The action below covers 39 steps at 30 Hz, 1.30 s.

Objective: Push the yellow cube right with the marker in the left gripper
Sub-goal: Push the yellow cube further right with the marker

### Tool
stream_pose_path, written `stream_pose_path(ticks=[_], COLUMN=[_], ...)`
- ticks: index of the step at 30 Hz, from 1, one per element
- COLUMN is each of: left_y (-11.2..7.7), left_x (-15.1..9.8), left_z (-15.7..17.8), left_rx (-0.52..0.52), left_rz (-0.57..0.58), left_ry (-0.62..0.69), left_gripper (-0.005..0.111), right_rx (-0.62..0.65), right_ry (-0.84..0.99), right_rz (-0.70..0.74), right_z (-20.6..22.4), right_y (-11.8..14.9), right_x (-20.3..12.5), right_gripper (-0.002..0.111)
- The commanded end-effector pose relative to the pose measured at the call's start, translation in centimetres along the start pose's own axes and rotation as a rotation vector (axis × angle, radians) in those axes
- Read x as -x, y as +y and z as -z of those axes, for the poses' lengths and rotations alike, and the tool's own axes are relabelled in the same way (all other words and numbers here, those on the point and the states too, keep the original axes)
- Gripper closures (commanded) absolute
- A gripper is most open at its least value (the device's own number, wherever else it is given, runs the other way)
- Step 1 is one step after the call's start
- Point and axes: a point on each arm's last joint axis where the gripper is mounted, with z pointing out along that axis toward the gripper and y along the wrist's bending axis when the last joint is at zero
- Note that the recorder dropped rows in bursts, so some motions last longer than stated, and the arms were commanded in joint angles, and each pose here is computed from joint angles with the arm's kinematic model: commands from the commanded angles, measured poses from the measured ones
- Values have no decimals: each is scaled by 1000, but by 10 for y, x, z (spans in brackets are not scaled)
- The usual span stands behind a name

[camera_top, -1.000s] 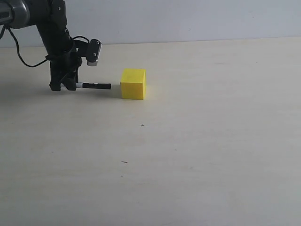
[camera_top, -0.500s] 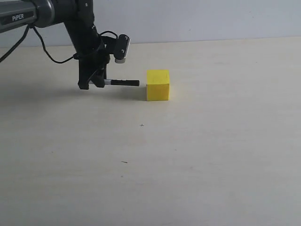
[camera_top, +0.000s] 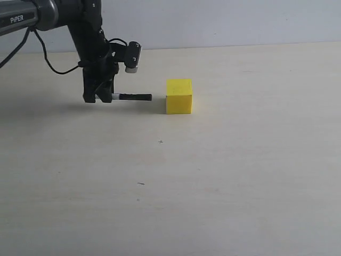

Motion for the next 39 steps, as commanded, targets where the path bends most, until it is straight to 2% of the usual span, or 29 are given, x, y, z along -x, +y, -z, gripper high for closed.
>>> stream_pose_path(ticks=[1,5,7,11,14,18,27,29,31,32,35,39], left_y=[-5,-7,-6,-11,-14,-17,-19,-12,-2,1,-1,-4], left_x=[29,61,67,60,53,57,78,79,80,80,78,68], left_z=[0,-1,0,-1,-2,-2,-2,-1,1,1,1,0], left_rx=[15,96,120,55,1,-13,43,121,233,256,242,218], left_rz=[-40,-74,-66,-25,56,118,96,115,200,222,203,170], left_ry=[-25,-99,-115,-69,-33,-29,-56,-75,-101,-109,-76,31], left_gripper=[107,107,107,107,107,107,107,107,107,107,107,107], right_rx=[-3,-3,-3,-3,-3,-3,-3,-3,-3,-3,-3,-3], right_ry=[-3,-3,-3,-3,-3,-3,-3,-3,-3,-3,-3,-3], right_rz=[1,1,1,-1,-1,-1,-1,-1,-1,-1,-1,-1], right_z=[0,0,0,0,0,0,0,0,0,0,0,0], right_y=[0,0,0,0,0,0,0,0,0,0,0,0], right_x=[-1,-1,-1,-1,-1,-1,-1,-1,-1,-1,-1,-1], right_gripper=[108,108,108,108,108,108,108,108,108,108,108,108])
